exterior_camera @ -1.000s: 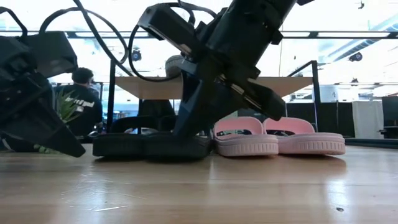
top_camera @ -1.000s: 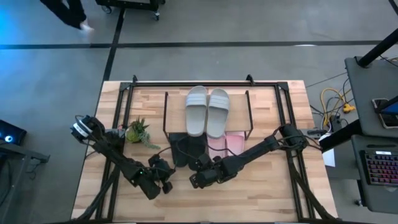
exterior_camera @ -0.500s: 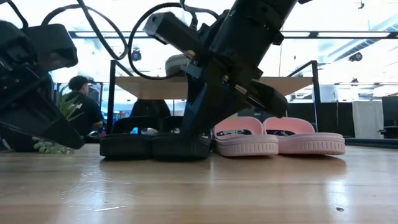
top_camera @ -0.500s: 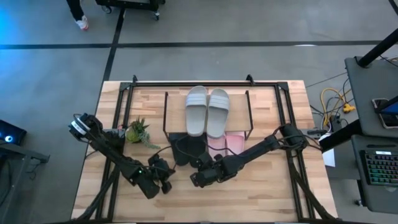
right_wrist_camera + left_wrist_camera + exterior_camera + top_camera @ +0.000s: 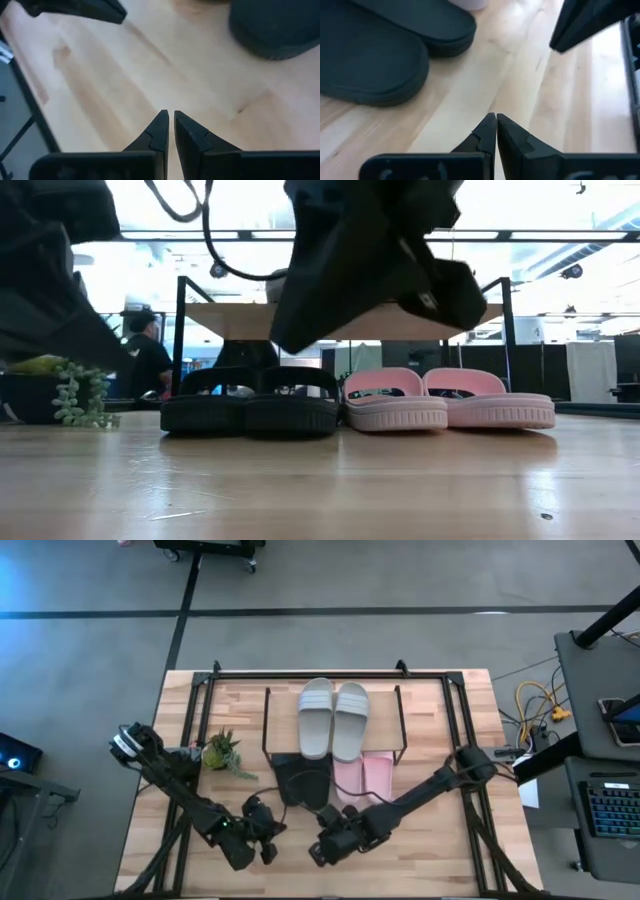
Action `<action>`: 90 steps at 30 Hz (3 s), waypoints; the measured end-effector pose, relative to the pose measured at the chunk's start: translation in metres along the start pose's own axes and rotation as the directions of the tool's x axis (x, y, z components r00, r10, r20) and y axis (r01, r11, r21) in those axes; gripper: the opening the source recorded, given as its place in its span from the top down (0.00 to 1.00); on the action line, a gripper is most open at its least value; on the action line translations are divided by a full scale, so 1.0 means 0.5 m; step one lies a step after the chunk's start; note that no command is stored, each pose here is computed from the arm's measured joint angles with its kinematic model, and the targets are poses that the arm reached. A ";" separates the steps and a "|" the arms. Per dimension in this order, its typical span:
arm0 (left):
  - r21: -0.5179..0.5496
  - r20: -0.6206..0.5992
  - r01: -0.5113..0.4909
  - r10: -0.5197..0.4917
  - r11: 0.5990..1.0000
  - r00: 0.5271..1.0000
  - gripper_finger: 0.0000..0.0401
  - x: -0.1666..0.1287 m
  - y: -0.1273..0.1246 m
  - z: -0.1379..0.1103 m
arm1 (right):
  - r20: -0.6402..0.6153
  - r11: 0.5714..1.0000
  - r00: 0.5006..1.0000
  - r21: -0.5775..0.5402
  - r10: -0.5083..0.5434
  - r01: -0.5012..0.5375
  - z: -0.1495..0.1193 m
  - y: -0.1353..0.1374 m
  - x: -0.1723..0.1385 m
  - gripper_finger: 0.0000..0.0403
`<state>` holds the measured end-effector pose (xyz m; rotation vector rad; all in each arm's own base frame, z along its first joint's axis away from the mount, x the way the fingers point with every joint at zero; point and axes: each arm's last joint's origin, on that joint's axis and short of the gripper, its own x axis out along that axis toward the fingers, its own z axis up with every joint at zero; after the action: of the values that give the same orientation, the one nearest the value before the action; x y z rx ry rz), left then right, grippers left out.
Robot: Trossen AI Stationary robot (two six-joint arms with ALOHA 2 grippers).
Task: Pick and place slides into the shelf
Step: Move the black slides under the shelf
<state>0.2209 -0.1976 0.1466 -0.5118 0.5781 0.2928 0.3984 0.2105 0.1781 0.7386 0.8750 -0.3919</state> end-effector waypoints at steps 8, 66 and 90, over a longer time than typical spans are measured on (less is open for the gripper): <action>-0.003 0.024 -0.005 0.005 1.000 1.000 1.00 0.002 -0.008 0.002 | 0.000 0.998 0.998 -0.007 0.060 -0.060 -0.015 0.038 -0.030 0.94; -0.063 0.048 -0.256 0.260 0.964 0.965 1.00 0.113 0.082 0.004 | 0.163 0.903 0.895 0.195 -0.415 0.383 -0.090 0.038 -0.227 0.94; 0.087 0.015 0.044 -0.046 0.995 0.999 1.00 -0.026 -0.046 0.037 | 0.109 0.937 0.976 0.318 -0.188 0.145 -0.149 0.015 -0.089 0.95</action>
<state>0.2279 -0.2086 0.1759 -0.4375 0.5592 0.2280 0.3354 0.2704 0.1854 0.9153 0.7552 -0.7357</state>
